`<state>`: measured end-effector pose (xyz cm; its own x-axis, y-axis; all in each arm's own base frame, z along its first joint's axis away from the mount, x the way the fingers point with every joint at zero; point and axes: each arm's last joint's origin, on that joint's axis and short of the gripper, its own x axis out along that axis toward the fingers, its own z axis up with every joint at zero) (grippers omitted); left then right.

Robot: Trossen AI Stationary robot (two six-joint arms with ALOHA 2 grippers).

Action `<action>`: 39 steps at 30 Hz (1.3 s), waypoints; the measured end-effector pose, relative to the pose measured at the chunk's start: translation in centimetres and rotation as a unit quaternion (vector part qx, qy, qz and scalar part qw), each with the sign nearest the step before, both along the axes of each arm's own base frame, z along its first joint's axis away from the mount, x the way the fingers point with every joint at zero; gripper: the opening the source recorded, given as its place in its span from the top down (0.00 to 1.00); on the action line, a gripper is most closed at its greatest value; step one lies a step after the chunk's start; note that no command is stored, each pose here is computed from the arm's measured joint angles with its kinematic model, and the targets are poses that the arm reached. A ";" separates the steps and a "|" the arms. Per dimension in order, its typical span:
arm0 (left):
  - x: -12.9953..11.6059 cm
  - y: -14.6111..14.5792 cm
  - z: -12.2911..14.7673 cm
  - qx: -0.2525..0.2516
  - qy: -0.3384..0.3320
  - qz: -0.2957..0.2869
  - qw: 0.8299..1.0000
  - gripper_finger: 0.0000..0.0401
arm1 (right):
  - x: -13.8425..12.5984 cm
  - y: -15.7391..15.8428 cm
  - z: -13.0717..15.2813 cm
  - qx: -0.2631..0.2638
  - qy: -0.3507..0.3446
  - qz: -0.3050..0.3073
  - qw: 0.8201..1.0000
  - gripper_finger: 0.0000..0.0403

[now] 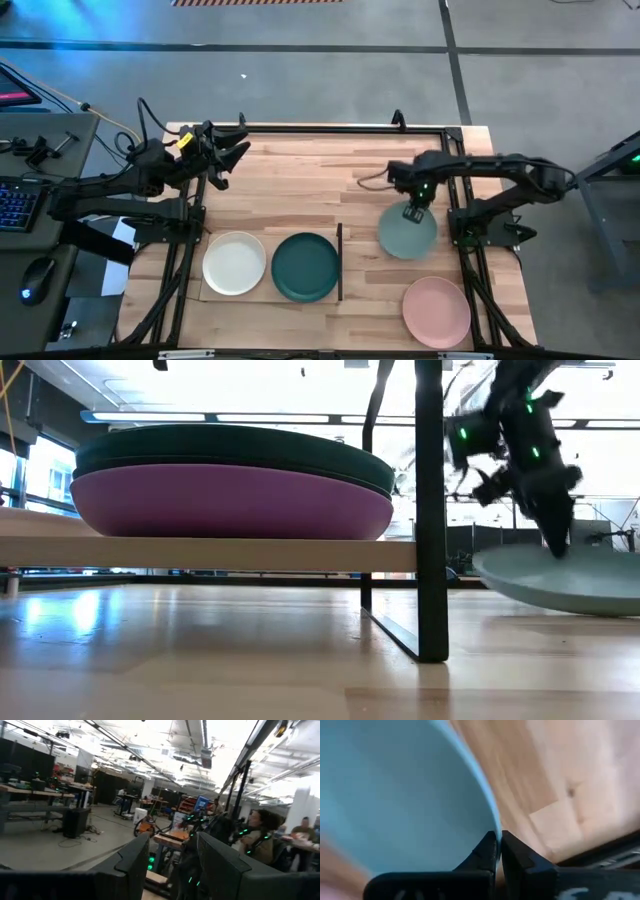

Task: Place and stack plates onto a shelf
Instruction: Stack the blue plate on top of the white plate on the shelf

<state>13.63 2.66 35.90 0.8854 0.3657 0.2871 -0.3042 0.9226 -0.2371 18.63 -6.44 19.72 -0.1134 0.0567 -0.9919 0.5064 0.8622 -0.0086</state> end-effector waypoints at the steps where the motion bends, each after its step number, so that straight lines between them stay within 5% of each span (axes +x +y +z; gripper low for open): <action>1: 0.0 0.0 0.0 0.001 0.004 0.005 1.000 0.61 | 0.2 -0.3 1.1 -0.002 -0.012 0.001 1.000 1.00; 12: 0.5 0.2 -0.4 0.030 0.036 0.027 0.999 0.61 | 3.8 -5.6 13.6 -0.064 -0.173 -0.037 0.982 1.00; 20: -0.6 0.1 2.3 0.060 0.001 0.044 0.997 0.61 | 9.6 -9.0 18.9 -0.096 -0.251 -0.039 0.962 1.00; 27: -1.6 -0.1 4.8 0.078 -0.032 0.045 0.995 0.61 | 17.9 -7.9 17.4 -0.057 -0.319 -0.002 0.946 1.00; 39: -1.8 -0.2 4.8 0.073 -0.021 0.042 0.996 0.61 | 29.9 0.3 10.2 0.051 -0.428 -0.005 0.903 1.00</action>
